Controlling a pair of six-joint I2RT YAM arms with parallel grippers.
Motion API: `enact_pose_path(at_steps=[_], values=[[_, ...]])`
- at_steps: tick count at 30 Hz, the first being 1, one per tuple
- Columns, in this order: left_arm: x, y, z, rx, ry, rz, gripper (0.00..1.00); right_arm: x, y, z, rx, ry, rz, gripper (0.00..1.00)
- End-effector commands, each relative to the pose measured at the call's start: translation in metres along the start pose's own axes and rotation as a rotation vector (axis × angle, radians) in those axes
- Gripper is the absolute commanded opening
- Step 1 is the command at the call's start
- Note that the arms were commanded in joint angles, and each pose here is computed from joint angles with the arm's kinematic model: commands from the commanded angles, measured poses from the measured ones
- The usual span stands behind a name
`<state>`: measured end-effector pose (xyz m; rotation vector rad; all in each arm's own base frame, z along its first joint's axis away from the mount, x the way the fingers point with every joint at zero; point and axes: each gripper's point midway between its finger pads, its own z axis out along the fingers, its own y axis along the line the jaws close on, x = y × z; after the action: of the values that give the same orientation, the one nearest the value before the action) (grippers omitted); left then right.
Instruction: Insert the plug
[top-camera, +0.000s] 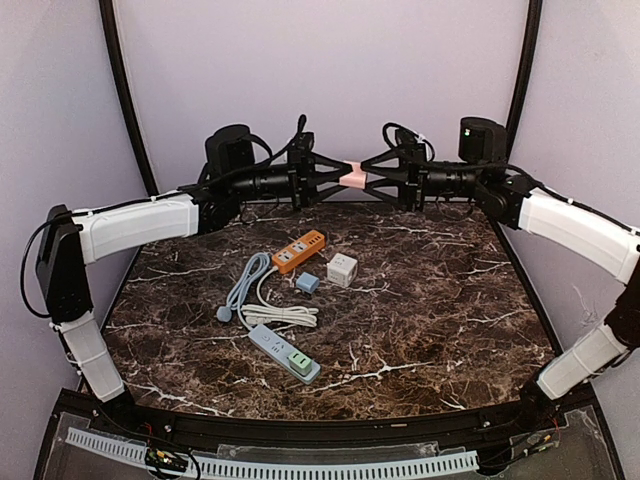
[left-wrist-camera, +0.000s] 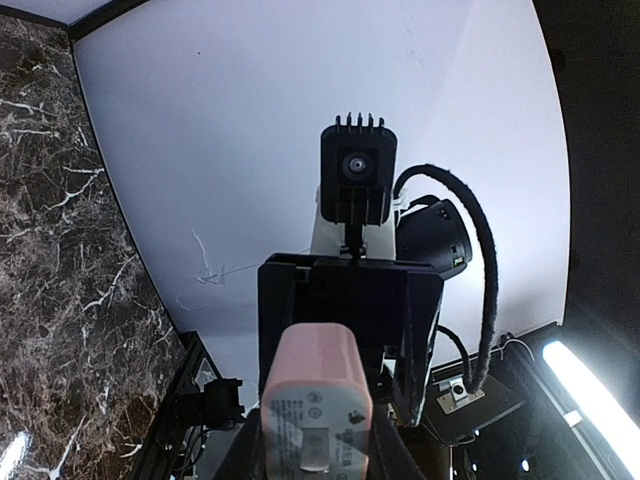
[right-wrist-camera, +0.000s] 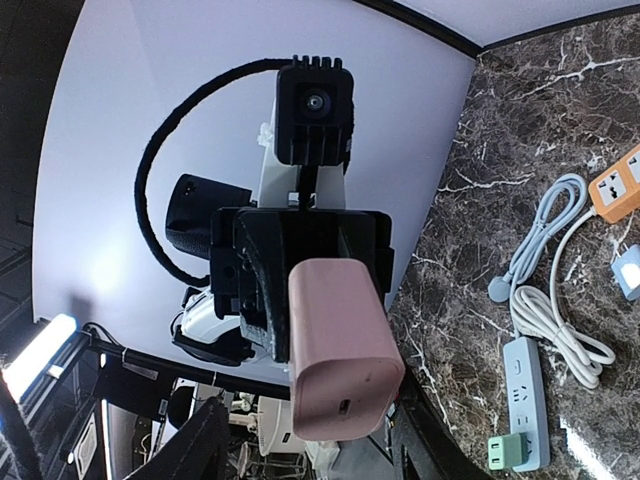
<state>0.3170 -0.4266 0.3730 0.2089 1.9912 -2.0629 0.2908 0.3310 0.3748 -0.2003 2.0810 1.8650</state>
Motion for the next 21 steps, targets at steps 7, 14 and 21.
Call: enact_pose_path(at_steps=[7,14,21], values=[[0.0044,-0.0164,0.0075,0.051,0.028,0.037,0.01,-0.0031,-0.0005,0.0031,-0.01,0.008,0.0,0.43],[0.0063,-0.0164,0.0082,0.048,0.034,0.036,0.01,-0.0037,0.0003,0.0044,-0.013,0.013,-0.005,0.41],[0.0096,-0.0153,0.0094,0.046,0.045,0.034,0.01,-0.0032,-0.0004,0.004,-0.011,0.011,-0.005,0.48]])
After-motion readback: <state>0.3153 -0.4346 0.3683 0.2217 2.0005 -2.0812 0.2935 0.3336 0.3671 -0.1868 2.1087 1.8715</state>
